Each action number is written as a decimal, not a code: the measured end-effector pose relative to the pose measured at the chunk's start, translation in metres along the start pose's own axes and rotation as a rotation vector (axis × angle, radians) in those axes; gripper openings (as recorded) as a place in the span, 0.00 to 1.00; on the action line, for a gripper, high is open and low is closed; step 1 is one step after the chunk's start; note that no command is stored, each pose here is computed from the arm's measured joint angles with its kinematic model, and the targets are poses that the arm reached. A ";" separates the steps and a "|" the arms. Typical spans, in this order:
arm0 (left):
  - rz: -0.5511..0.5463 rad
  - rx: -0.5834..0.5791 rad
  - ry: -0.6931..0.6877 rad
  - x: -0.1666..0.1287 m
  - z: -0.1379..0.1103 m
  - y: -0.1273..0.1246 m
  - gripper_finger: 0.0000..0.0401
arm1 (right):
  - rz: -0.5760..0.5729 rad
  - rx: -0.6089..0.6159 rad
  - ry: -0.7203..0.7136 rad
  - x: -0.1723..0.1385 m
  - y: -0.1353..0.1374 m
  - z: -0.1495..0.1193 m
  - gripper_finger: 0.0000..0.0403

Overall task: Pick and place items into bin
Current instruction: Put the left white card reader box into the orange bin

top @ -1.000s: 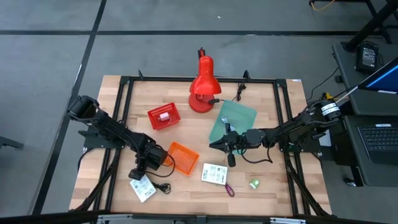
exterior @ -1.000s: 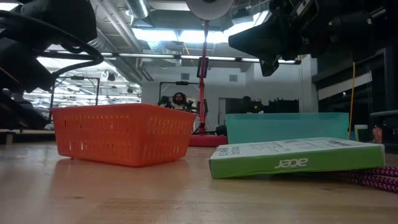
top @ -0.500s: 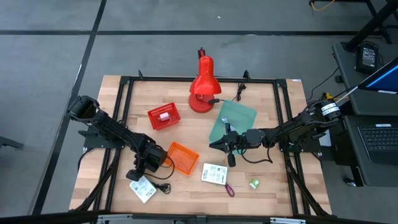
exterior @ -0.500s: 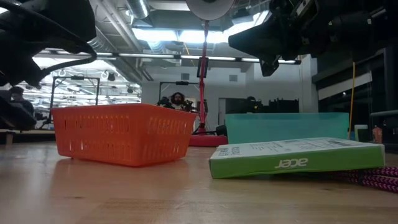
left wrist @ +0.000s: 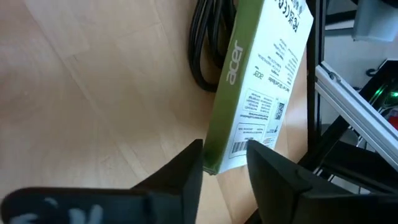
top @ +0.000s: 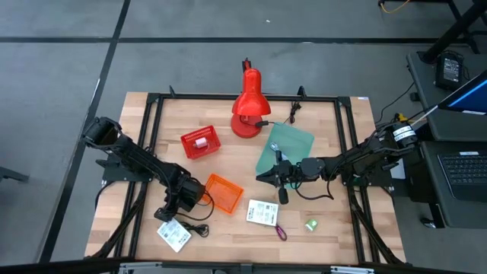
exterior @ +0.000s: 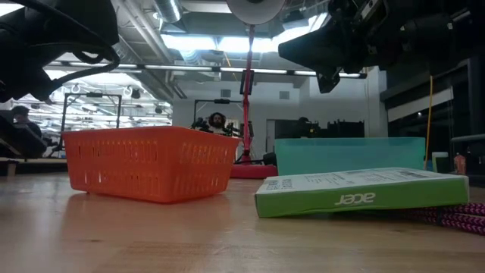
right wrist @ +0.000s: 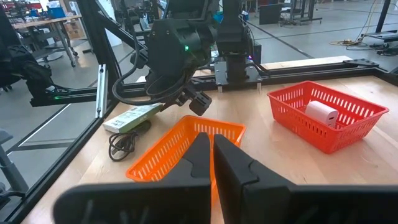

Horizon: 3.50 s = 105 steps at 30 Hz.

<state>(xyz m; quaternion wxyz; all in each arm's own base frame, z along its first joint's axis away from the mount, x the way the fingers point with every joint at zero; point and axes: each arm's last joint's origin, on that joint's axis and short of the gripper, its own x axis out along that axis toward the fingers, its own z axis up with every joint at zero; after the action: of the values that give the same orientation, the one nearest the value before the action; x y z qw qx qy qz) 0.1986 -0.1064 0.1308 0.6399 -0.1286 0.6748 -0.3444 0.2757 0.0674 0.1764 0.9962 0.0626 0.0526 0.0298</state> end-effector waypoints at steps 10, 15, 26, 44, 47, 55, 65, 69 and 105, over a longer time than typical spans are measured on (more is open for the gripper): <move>0.084 -0.015 -0.003 0.000 -0.001 0.003 0.25 | 0.000 0.001 0.000 0.000 0.000 0.000 0.01; 0.122 -0.024 0.005 0.000 -0.002 0.004 0.32 | 0.000 0.004 0.000 0.000 0.000 0.000 0.01; 0.119 -0.028 0.011 0.000 -0.003 0.004 0.38 | 0.000 0.004 0.000 0.000 0.000 0.000 0.01; 0.123 -0.016 0.011 0.000 -0.003 0.004 0.32 | 0.000 0.003 0.000 0.000 0.000 0.000 0.01; 0.123 -0.017 0.011 0.000 -0.003 0.004 0.31 | -0.008 0.005 -0.001 0.000 0.000 0.000 0.01; 0.123 -0.029 0.009 0.000 -0.002 0.004 0.29 | -0.084 -0.026 -0.002 0.000 -0.004 0.000 0.01; 0.123 -0.023 0.000 0.000 -0.001 0.004 0.28 | -0.086 -0.027 0.004 0.000 -0.005 -0.001 0.01; 0.133 -0.020 -0.001 0.000 -0.001 0.004 0.28 | -0.087 -0.027 0.004 0.000 -0.005 -0.001 0.01; 0.266 0.027 -0.130 -0.025 0.007 0.024 0.26 | -0.087 -0.028 0.008 0.000 -0.005 -0.001 0.01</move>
<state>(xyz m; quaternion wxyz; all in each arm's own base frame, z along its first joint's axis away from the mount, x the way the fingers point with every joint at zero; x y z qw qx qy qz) 0.2148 -0.0761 0.1355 0.7240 -0.0517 0.6382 -0.2566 0.2760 0.0628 0.1745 0.9971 0.0461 0.0587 -0.0127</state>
